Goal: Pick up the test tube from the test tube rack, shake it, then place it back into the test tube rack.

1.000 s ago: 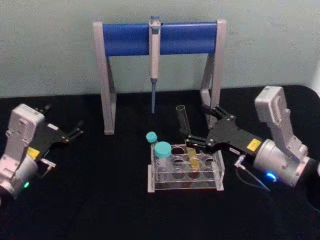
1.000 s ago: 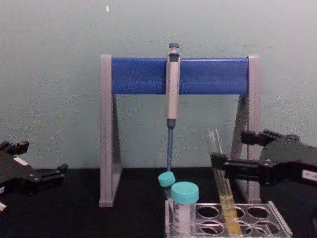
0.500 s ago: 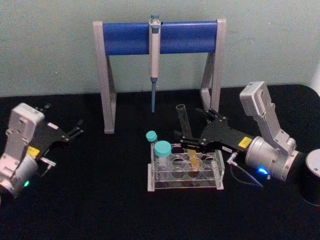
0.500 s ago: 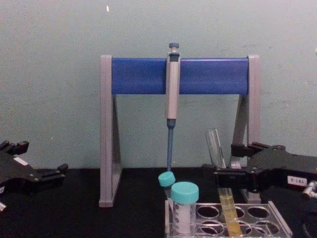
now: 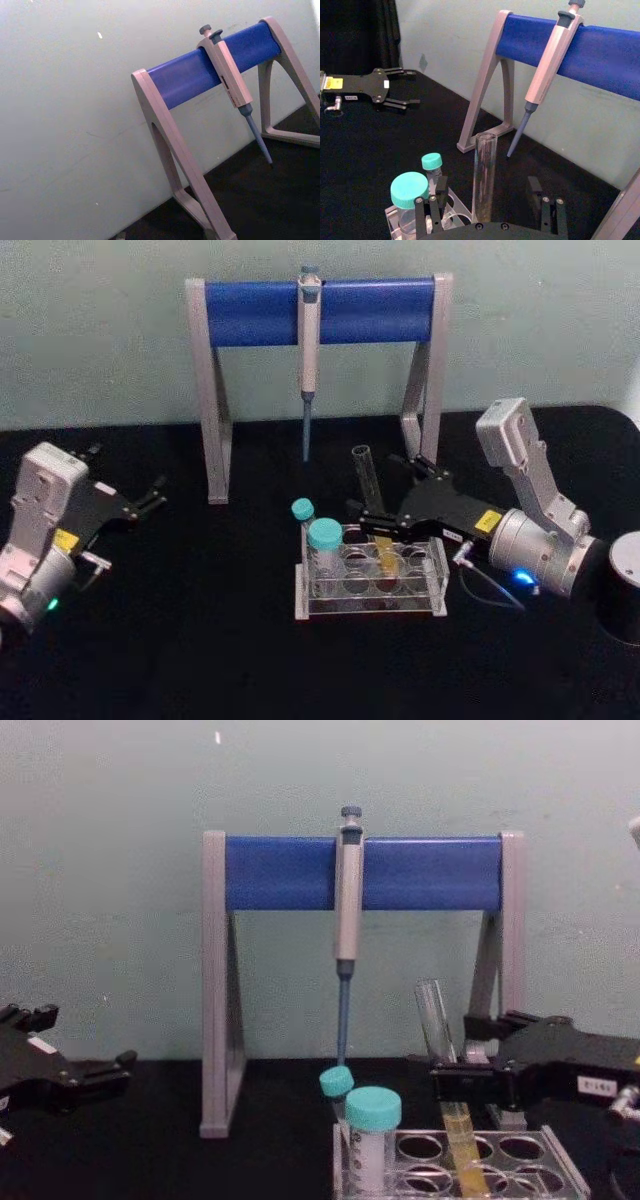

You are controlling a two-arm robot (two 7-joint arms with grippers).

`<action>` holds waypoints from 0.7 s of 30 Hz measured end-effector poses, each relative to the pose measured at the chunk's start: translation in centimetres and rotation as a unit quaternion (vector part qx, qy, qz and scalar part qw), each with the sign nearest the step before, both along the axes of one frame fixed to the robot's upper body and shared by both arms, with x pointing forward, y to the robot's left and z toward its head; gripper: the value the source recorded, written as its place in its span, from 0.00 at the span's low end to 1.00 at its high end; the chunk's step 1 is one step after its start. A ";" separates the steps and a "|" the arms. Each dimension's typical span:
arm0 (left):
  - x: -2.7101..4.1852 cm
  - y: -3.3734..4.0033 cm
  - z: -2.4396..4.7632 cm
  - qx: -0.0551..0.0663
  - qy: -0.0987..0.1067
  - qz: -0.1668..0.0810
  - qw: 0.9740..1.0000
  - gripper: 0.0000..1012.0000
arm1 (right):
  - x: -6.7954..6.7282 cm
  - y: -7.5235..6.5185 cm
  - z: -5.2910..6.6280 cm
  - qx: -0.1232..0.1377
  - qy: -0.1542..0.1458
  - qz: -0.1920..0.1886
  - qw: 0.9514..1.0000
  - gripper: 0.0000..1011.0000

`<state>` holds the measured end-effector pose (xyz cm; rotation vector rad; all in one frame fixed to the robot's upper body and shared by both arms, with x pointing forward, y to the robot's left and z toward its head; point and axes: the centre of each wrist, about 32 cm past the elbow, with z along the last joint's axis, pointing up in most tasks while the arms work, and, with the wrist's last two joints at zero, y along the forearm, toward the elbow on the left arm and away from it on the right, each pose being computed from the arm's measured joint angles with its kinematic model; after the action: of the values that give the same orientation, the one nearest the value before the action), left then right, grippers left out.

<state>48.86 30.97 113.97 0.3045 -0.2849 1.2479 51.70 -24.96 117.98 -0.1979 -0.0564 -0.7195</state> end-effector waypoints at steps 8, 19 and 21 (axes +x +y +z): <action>0.00 0.00 0.00 0.000 0.000 0.000 1.000 0.99 | 0.0 0.0 0.0 0.000 0.000 0.000 1.000 0.99; 0.00 0.00 0.00 0.000 0.000 0.000 1.000 0.99 | 0.0 0.0 0.0 0.000 -0.001 -0.001 1.000 0.70; 0.00 0.00 0.00 0.000 0.000 0.000 1.000 0.99 | 0.0 0.0 0.0 0.000 -0.001 -0.001 1.000 0.64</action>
<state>48.86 30.97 113.98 0.3045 -0.2850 1.2480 51.66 -24.98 117.96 -0.1981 -0.0580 -0.7208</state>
